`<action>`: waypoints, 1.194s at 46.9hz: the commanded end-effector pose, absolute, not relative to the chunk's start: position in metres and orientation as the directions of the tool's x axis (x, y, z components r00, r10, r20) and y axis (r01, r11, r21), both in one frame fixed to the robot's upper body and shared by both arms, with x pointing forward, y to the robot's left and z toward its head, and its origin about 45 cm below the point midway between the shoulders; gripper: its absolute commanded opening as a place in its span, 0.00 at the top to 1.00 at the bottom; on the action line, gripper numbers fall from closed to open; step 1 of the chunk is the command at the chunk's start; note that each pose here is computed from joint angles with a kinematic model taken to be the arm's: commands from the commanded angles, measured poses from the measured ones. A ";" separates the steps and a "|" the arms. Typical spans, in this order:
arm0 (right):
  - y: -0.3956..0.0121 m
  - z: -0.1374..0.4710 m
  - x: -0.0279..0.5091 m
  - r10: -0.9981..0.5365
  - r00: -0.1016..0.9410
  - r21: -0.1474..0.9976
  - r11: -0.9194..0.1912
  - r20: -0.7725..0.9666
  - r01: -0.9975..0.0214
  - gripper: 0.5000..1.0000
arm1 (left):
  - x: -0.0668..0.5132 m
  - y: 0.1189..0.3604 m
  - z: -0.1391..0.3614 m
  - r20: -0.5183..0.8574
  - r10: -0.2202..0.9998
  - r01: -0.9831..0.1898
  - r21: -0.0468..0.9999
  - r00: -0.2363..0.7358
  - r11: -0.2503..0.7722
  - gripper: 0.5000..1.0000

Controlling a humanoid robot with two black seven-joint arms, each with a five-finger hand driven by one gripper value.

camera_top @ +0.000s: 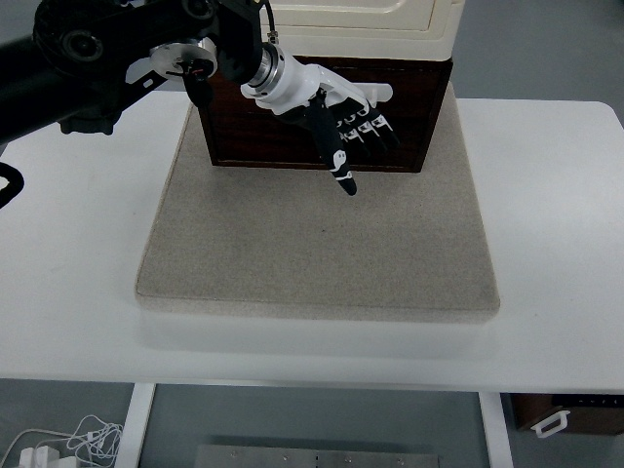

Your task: Close drawer under combined cabinet

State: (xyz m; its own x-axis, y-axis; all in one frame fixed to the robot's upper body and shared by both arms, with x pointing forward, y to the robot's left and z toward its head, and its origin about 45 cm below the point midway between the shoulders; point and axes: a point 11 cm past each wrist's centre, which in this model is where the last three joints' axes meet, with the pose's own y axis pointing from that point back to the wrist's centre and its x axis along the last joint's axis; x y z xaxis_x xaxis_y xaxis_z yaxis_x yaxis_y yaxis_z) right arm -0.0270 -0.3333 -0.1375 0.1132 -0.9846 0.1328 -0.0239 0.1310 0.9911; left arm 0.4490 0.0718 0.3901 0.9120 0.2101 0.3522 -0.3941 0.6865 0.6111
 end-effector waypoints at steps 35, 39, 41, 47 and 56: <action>-0.333 -0.138 -0.027 -0.985 0.113 0.991 0.131 0.133 -0.024 0.10 | 0.467 0.199 0.632 -0.055 0.556 -0.471 -0.604 0.829 0.643 0.00; -0.333 -0.138 -0.027 -0.985 0.113 0.991 0.131 0.133 -0.024 0.10 | 0.475 0.222 0.635 -0.111 0.581 -0.504 -0.644 0.806 0.576 0.00; -0.333 -0.138 -0.027 -0.985 0.113 0.991 0.131 0.133 -0.024 0.10 | 0.478 0.235 0.634 -0.133 0.598 -0.525 -0.649 0.791 0.550 0.00; -0.333 -0.138 -0.027 -0.985 0.113 0.991 0.131 0.133 -0.024 0.10 | 0.485 0.266 0.635 -0.186 0.650 -0.578 -0.672 0.737 0.463 0.00; -0.333 -0.138 -0.027 -0.985 0.113 0.991 0.131 0.133 -0.024 0.10 | 0.509 0.318 0.617 -0.385 0.733 -0.740 -0.630 0.561 0.235 0.00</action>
